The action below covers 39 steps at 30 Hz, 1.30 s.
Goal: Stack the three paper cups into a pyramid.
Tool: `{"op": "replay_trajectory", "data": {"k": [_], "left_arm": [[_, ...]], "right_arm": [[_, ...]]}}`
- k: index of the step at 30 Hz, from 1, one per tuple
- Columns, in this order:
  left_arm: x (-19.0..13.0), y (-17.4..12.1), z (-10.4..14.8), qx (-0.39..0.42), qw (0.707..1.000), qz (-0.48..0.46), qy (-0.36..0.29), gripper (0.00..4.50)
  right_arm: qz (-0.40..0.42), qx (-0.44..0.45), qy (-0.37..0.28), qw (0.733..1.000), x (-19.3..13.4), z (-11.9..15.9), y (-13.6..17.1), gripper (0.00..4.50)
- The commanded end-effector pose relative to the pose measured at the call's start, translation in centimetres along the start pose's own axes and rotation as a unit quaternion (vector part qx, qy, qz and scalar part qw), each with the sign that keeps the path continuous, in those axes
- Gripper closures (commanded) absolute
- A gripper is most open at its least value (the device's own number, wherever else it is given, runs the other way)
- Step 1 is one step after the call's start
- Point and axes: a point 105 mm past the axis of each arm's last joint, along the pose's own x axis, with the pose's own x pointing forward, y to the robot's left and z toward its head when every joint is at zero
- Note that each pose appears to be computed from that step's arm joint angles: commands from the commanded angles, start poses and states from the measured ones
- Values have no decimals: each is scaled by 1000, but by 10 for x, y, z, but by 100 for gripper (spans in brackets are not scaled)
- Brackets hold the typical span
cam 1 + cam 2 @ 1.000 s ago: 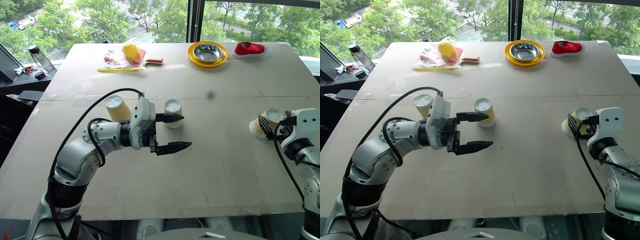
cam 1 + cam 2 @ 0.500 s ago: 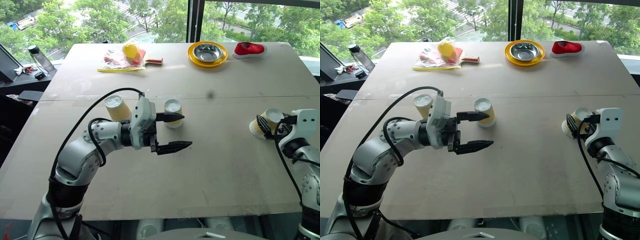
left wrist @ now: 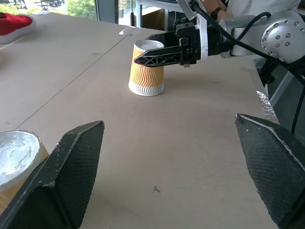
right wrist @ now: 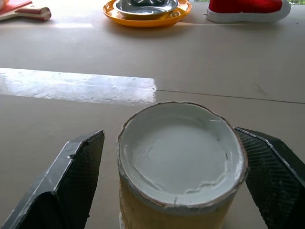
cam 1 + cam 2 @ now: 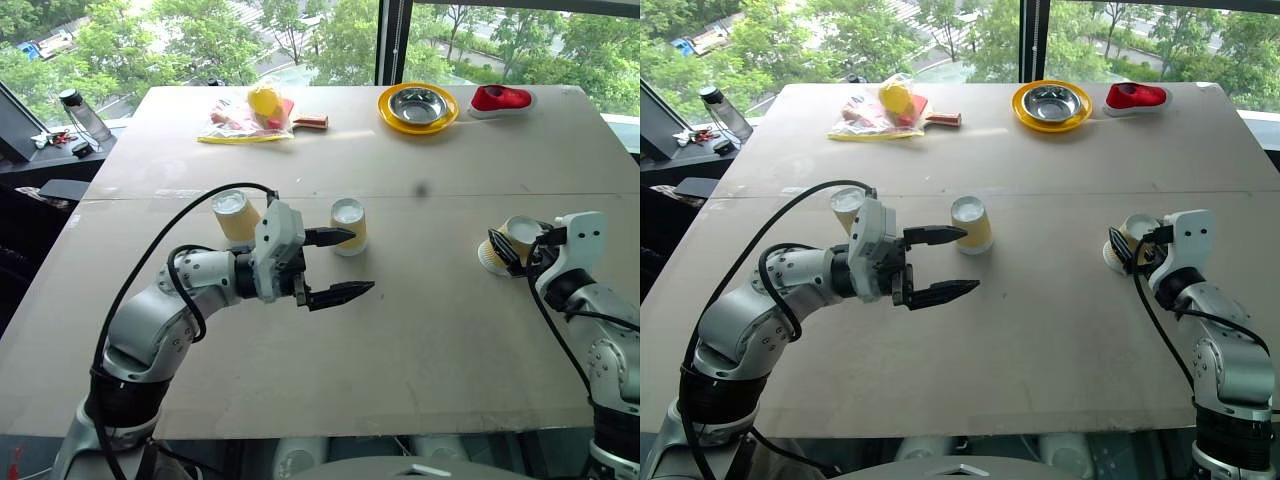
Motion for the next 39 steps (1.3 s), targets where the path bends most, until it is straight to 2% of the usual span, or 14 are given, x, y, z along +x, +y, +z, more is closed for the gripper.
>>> {"op": "replay_trajectory", "data": {"k": [1, 2, 3, 4, 13, 21, 25, 29, 39], "left_arm": [[-1, -3, 11, 28, 1000, 2, -12, 0], [-1, -3, 11, 28, 1000, 3, -12, 0], [-1, -3, 11, 29, 1000, 3, -12, 0], [-1, -3, 11, 29, 999, 4, -12, 0], [-5, -2, 11, 28, 999, 19, -15, 0], [-33, 13, 2, 21, 993, 118, -1, 0], [-50, 8, -10, 7, 989, 145, 20, 0], [-64, 0, -21, 2, 985, 168, 47, 0], [-73, -3, -23, 6, 979, 198, 52, 0]], "right_arm": [[-8, -12, -32, 999, -3, 16, -5, 30], [-5, -12, -33, 999, -3, 16, -4, 84], [-2, -13, -33, 999, -3, 16, -3, 101], [3, -12, -34, 999, -2, 17, -1, 150], [66, -23, -43, 997, 4, 25, 26, 150], [187, -25, -41, 981, 37, 34, 92, 150], [261, -37, -27, 964, 47, 32, 130, 150], [298, -51, -28, 953, 58, 34, 158, 150], [322, -61, -29, 944, 68, 32, 173, 150]]}}
